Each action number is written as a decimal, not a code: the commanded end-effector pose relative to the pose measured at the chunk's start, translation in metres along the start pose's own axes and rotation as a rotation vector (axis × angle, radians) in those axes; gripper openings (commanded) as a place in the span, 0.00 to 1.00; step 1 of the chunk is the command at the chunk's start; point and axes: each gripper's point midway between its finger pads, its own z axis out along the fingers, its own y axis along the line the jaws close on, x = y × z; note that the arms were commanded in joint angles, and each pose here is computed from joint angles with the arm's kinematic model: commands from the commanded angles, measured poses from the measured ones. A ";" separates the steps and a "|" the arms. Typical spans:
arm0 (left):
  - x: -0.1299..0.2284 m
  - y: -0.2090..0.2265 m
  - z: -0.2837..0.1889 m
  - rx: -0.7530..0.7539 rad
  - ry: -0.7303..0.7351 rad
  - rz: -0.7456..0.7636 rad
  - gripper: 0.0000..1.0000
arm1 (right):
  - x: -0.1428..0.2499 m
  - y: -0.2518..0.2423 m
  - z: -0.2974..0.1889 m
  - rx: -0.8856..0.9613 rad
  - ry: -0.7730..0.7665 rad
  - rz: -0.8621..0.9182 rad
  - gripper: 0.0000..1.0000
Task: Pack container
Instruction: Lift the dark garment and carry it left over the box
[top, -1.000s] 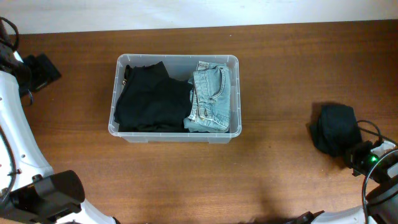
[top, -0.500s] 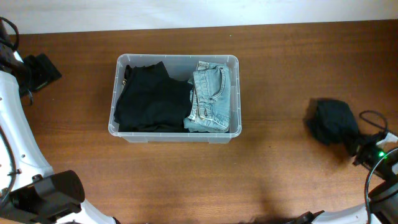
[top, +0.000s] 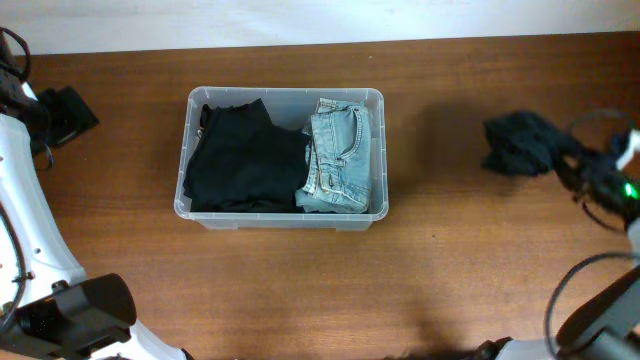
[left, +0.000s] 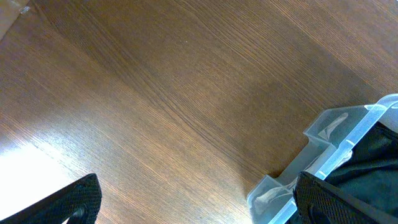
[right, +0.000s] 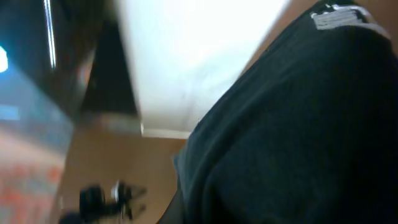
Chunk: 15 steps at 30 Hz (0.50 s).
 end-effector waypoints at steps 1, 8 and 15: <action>-0.003 0.001 -0.013 0.009 -0.036 -0.015 0.99 | 0.022 0.087 0.037 -0.115 0.155 -0.194 0.04; -0.003 0.001 -0.013 0.009 -0.036 -0.015 0.99 | 0.084 0.184 0.130 -0.172 0.349 -0.429 0.04; -0.003 0.001 -0.013 0.009 -0.036 -0.015 0.99 | 0.155 0.204 0.200 -0.142 0.412 -0.514 0.04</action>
